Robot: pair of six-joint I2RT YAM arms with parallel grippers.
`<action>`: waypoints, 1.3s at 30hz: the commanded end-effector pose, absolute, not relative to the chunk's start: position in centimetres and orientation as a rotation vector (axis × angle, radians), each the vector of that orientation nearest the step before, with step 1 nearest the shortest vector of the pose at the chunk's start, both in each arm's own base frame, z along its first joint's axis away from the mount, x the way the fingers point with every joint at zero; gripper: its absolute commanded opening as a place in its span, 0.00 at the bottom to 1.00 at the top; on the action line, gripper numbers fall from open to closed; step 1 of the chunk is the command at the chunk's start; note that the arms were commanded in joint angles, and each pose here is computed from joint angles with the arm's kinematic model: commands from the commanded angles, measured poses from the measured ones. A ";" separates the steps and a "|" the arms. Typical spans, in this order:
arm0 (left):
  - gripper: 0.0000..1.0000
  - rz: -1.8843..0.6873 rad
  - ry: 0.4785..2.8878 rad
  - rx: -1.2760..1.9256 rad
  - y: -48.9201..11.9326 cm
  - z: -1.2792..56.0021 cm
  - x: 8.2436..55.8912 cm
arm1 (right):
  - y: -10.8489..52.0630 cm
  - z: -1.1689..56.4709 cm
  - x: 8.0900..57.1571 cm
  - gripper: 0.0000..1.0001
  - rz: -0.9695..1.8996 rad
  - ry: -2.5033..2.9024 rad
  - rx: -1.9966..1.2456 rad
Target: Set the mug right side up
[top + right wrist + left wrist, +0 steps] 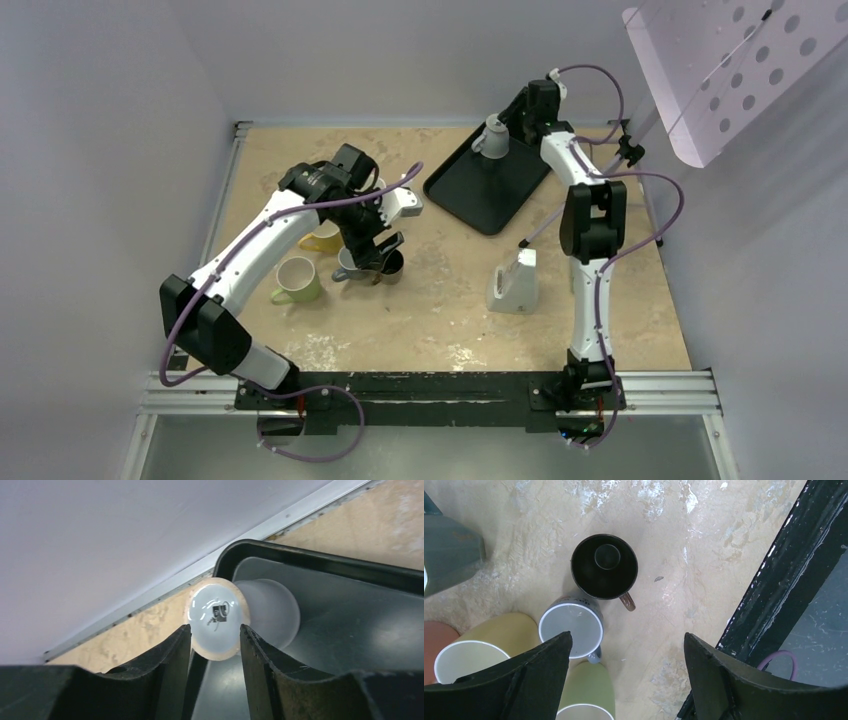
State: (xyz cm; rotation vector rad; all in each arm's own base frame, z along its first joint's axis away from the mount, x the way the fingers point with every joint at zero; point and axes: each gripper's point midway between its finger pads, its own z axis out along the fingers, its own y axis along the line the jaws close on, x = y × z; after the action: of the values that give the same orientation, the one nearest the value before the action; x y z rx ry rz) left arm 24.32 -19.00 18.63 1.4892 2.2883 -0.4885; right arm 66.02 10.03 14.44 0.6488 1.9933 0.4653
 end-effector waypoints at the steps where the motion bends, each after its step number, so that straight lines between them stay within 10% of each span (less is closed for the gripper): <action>1: 0.86 -0.498 2.238 1.448 -19.0 20.1 24.4 | 11.2 16.4 67.5 0.45 0.608 1.904 0.711; 26: 0.86 -0.499 2.220 1.449 -18.9 20.6 24.3 | 2.1 14.6 62.1 0.40 -0.008 2.077 0.524; 39: 0.86 -0.542 2.217 1.444 -19.6 20.9 24.4 | 5.3 22.7 61.1 0.49 -0.187 1.974 0.048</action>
State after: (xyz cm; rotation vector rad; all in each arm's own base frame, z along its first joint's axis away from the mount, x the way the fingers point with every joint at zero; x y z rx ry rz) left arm 24.10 -18.90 19.54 1.4702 2.2628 -0.4979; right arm 60.98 2.09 16.46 0.2856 2.1010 -0.1112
